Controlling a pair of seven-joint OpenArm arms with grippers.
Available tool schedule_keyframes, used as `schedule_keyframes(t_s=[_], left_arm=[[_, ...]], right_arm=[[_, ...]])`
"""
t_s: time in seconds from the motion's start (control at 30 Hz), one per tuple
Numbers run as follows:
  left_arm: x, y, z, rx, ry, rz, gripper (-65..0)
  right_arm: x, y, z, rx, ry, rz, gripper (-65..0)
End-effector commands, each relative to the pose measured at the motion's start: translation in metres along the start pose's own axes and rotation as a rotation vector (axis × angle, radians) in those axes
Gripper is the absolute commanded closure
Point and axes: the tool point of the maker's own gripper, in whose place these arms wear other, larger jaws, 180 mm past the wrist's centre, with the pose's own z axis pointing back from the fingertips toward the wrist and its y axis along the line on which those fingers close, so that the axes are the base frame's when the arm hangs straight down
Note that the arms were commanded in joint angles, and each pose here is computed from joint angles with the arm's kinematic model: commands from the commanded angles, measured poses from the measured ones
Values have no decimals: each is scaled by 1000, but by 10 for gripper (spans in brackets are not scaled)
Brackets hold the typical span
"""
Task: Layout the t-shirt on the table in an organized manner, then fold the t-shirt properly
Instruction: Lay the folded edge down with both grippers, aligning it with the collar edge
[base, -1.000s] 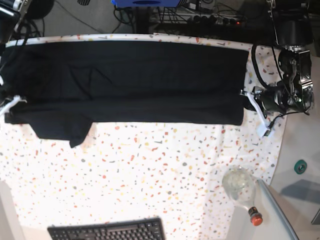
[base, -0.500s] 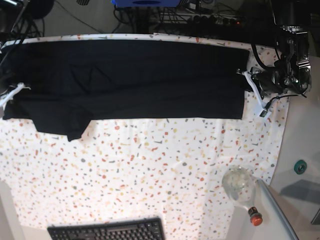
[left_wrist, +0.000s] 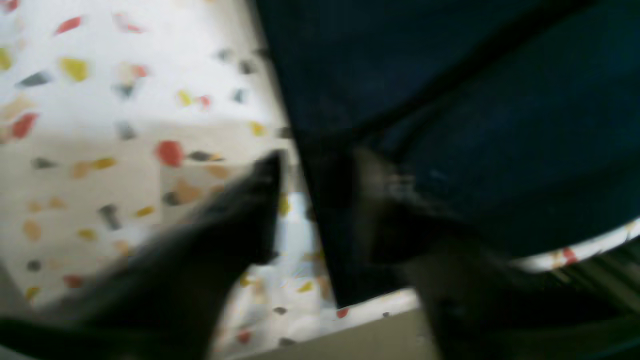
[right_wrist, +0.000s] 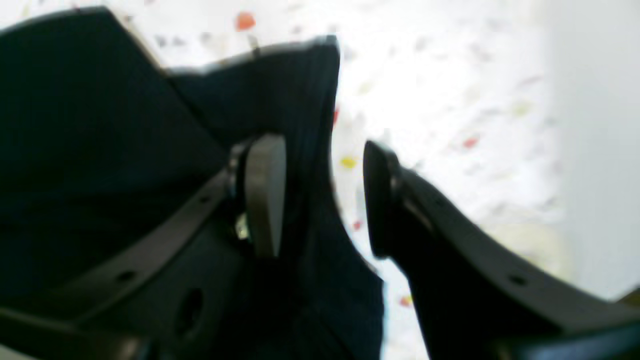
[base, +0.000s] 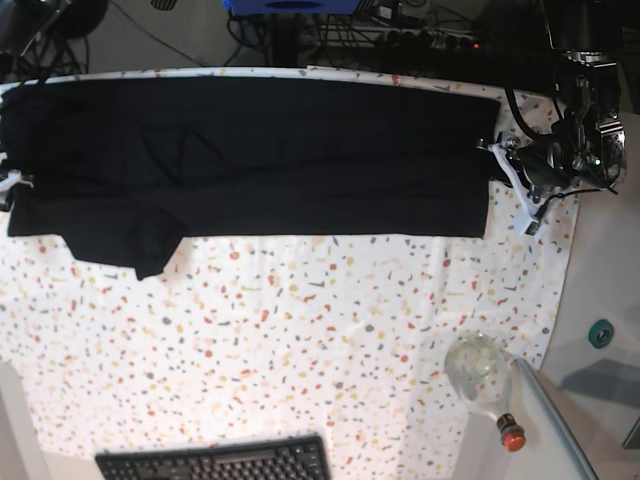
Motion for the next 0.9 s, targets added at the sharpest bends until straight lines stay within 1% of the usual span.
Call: schedule_keyframes(t_s=[0.0, 0.03, 0.07, 0.1, 0.13, 0.17, 0.2, 0.23, 0.27, 0.3, 0.33, 0.37, 0.47, 0.53, 0.6, 0.67, 0.77, 0.83, 0.87], left_arm=[[19, 23, 21, 65, -76, 13, -395], [23, 29, 30, 87, -108, 26, -451], [29, 32, 37, 102, -141, 35, -487], [34, 32, 43, 113, -172, 46, -508], [39, 31, 47, 118, -200, 55, -513], [42, 25, 46, 107, -214, 59, -500], [50, 16, 42, 87, -229, 54, -469], [54, 3, 34, 58, -226, 44, -415], [53, -7, 24, 31, -210, 37, -342], [54, -16, 15, 10, -201, 30, -248], [55, -24, 6, -5, -203, 25, -135], [54, -31, -4, -17, -202, 15, 0], [38, -45, -35, -31, -163, -4, 0], [23, -49, -49, -33, -117, -13, 0], [13, -49, -57, -31, -93, -13, 0], [8, -49, -61, -36, -91, 1, 0], [5, -47, -62, -35, -86, 6, 0], [9, -48, -60, -34, -94, 2, 0], [12, -47, -58, -30, -103, -2, 0]], right_arm=[[21, -5, 8, -17, -55, 15, -249], [24, -3, 12, -21, -62, 23, -249], [27, -2, 13, -21, -67, 27, -249], [27, -1, 13, -19, -67, 27, -249], [29, 3, 8, -6, -68, 23, -249], [33, 10, 1, 14, -69, 20, -245], [36, 12, -7, 29, -59, 19, -224], [34, 14, -17, 47, -35, 14, -182], [33, 17, -25, 63, -20, 7, -129], [35, 20, -33, 78, -16, -6, -62], [38, 21, -40, 89, -18, -21, 0], [38, 21, -47, 98, -18, -45, 0], [30, 17, -64, 113, 12, -98, 0], [21, 15, -72, 122, 39, -123, 0], [9, 8, -79, 122, 64, -159, 0], [0, 2, -83, 119, 74, -187, 0], [-6, -7, -84, 84, 79, -204, 0], [2, -8, -82, 80, 61, -198, 0], [14, -10, -79, 73, 33, -183, 0]])
